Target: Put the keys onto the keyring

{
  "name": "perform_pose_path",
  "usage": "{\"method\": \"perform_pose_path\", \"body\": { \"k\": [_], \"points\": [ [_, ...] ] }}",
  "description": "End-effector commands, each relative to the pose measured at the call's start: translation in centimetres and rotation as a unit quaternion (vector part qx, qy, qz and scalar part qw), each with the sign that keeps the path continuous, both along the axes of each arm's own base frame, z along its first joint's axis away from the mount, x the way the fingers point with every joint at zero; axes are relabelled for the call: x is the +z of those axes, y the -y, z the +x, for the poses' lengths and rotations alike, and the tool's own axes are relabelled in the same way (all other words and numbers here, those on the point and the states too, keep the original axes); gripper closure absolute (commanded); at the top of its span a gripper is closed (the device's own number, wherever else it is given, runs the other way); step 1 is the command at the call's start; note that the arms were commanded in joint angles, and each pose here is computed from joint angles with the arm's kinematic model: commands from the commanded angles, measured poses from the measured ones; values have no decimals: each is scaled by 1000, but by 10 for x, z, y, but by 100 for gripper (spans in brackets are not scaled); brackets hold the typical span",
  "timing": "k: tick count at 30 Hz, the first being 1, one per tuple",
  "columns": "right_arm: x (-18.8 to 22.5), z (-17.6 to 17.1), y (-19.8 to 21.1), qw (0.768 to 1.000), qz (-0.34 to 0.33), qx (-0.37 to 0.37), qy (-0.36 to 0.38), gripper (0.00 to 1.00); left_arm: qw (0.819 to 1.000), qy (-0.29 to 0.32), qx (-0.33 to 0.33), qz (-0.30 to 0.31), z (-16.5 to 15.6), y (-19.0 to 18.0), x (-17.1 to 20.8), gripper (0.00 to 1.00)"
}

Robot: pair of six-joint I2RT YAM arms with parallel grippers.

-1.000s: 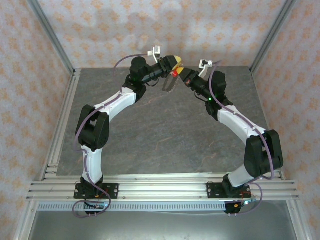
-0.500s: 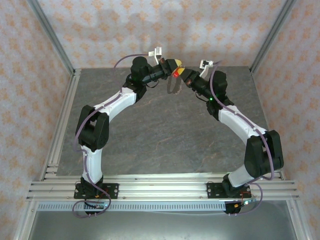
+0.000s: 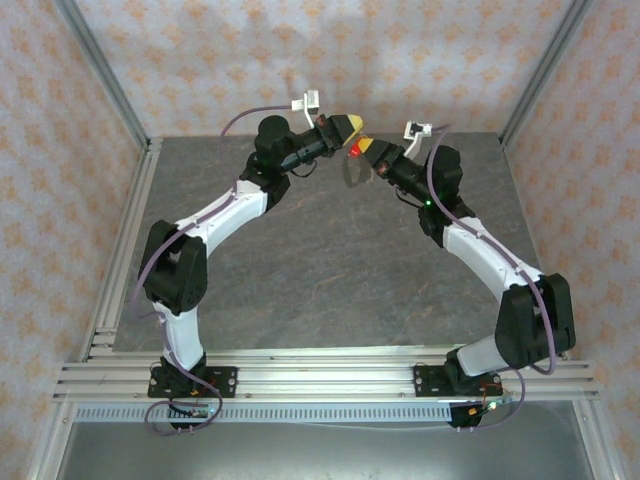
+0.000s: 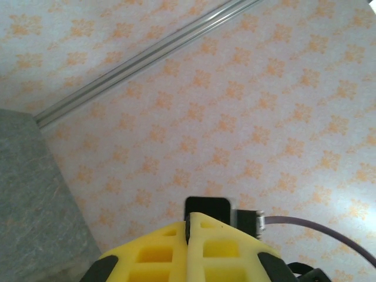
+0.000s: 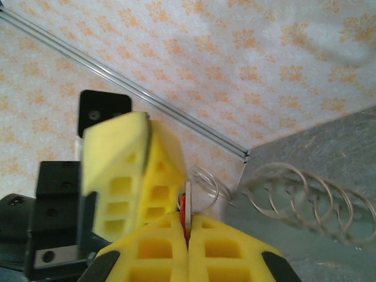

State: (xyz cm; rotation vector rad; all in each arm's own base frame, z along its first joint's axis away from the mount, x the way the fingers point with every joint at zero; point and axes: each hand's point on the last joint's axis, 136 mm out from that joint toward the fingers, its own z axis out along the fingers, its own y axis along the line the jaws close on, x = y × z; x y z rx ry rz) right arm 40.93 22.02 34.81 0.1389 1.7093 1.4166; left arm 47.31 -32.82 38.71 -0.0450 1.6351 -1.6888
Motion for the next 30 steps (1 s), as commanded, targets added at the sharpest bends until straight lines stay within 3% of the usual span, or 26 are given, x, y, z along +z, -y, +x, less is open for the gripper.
{"method": "perform_pose_path", "body": {
  "k": [1, 9, 17, 19, 26, 30],
  "points": [
    [7, -9, 3, 1000, -3, 6, 27, 100, 999, 40, 12, -34, -10, -7, 33, 100],
    [4, -11, 4, 1000, -5, 7, 27, 100, 998, 44, 8, -34, -13, -7, 36, 100],
    [9, -7, 15, 999, -24, 15, 32, 100, 999, 37, 28, 27, -22, -15, 18, 98],
    [11, -6, 19, 999, -27, 24, 32, 100, 998, 31, 35, 48, -25, -17, 10, 91],
    [25, -5, 28, 998, -31, 31, 33, 100, 996, -11, 52, 72, -31, -27, -16, 49],
    [33, -7, 29, 998, -34, 32, 33, 100, 996, -30, 56, 69, -35, -31, -24, 40]
  ]
}}
